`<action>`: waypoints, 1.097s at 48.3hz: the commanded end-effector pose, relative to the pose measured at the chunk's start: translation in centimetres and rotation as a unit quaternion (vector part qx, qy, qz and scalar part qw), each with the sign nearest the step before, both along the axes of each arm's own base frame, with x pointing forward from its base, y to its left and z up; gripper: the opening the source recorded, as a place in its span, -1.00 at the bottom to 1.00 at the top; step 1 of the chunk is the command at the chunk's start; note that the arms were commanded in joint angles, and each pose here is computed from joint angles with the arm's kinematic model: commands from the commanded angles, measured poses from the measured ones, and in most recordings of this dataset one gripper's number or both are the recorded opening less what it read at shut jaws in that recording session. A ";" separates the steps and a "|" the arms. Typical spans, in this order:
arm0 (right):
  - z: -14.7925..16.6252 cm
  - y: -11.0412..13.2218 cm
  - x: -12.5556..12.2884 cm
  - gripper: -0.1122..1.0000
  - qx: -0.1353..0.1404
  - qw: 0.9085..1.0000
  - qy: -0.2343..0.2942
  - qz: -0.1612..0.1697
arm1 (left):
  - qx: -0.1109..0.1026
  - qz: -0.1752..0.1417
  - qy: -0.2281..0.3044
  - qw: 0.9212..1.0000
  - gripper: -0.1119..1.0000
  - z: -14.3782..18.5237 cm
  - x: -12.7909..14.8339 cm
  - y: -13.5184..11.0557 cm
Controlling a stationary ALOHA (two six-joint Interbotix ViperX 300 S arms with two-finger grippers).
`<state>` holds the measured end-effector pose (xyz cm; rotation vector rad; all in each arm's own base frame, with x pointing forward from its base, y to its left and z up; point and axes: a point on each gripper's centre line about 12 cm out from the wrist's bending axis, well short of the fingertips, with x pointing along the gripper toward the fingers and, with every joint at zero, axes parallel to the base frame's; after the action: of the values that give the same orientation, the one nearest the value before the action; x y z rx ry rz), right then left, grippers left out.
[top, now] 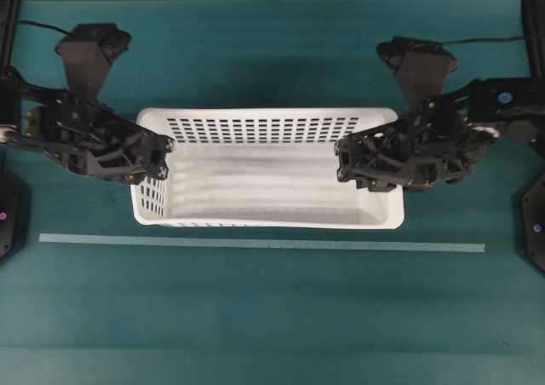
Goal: Lift the white basket with both hands.
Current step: 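Lower the held basket back onto the table with both grippers, then open both grippers and release the basket rims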
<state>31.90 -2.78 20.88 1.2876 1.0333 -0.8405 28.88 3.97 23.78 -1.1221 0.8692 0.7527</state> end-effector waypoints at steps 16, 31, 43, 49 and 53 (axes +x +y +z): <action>-2.9 1.3 1.0 -0.45 0.016 1.000 0.022 0.004 | 0.004 -0.007 0.036 0.999 -0.64 -2.8 1.0 0.4; -5.2 1.5 0.1 -0.45 0.018 0.999 0.036 -0.004 | 0.002 -0.015 0.053 0.998 -0.71 -5.6 1.6 0.0; -6.5 1.2 -0.2 -0.45 0.012 1.000 0.015 -0.014 | 0.002 -0.017 0.050 0.999 -0.71 -7.0 1.9 0.0; -6.7 0.9 -0.2 -0.45 0.012 1.000 0.017 -0.017 | 0.002 -0.015 0.052 0.999 -0.71 -7.2 2.0 0.3; -6.9 0.7 0.0 -0.45 0.011 1.000 0.016 -0.019 | 0.002 -0.013 0.049 0.999 -0.71 -7.3 1.9 0.4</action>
<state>31.56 -2.07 14.69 1.3349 1.0311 -0.8798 30.68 3.99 16.84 -1.0934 0.9574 0.7912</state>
